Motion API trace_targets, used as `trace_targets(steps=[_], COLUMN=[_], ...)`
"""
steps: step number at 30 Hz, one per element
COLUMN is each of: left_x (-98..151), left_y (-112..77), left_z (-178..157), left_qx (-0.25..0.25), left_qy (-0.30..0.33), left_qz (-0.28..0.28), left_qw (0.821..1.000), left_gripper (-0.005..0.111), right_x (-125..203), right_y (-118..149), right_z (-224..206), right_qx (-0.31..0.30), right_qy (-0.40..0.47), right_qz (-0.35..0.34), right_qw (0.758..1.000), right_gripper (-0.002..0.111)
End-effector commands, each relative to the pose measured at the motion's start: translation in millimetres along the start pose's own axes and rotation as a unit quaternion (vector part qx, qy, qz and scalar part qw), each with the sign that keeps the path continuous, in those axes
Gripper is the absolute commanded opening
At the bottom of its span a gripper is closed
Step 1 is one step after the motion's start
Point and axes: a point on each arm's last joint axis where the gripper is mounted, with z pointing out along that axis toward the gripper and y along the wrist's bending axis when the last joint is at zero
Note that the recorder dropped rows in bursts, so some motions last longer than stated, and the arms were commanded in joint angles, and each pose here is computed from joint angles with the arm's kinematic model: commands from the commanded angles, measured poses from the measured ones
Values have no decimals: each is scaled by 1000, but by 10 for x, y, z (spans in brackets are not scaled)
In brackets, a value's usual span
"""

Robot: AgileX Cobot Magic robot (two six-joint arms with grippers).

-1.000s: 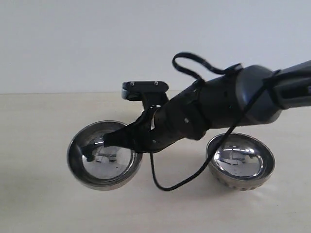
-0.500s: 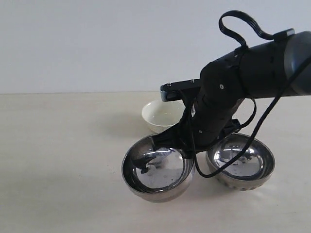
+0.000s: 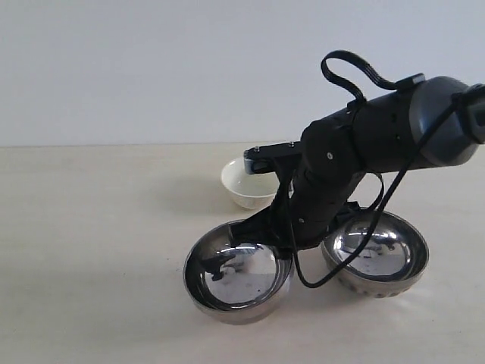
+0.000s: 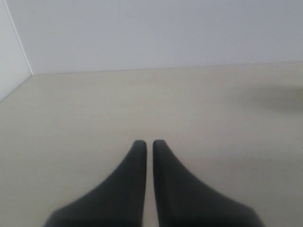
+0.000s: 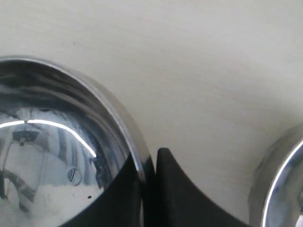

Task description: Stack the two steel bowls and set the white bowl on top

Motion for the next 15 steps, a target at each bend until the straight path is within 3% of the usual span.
trace_targets(steps=[1, 6, 15], left_x=[10, 10, 10], left_y=[-1, -1, -1], left_z=[1, 1, 1], left_qx=[0, 0, 0], left_qy=[0, 0, 0], left_qz=[-7, -7, -7], left_qw=[1000, 1000, 1000], left_gripper=[4, 4, 4], right_x=[-25, -79, -25], right_y=[-6, 14, -32], right_z=[21, 116, 119], right_qx=[-3, -15, 11], right_qy=[-10, -43, -13], right_qz=[1, 21, 8], right_qw=[1000, 999, 1000], right_gripper=[0, 0, 0])
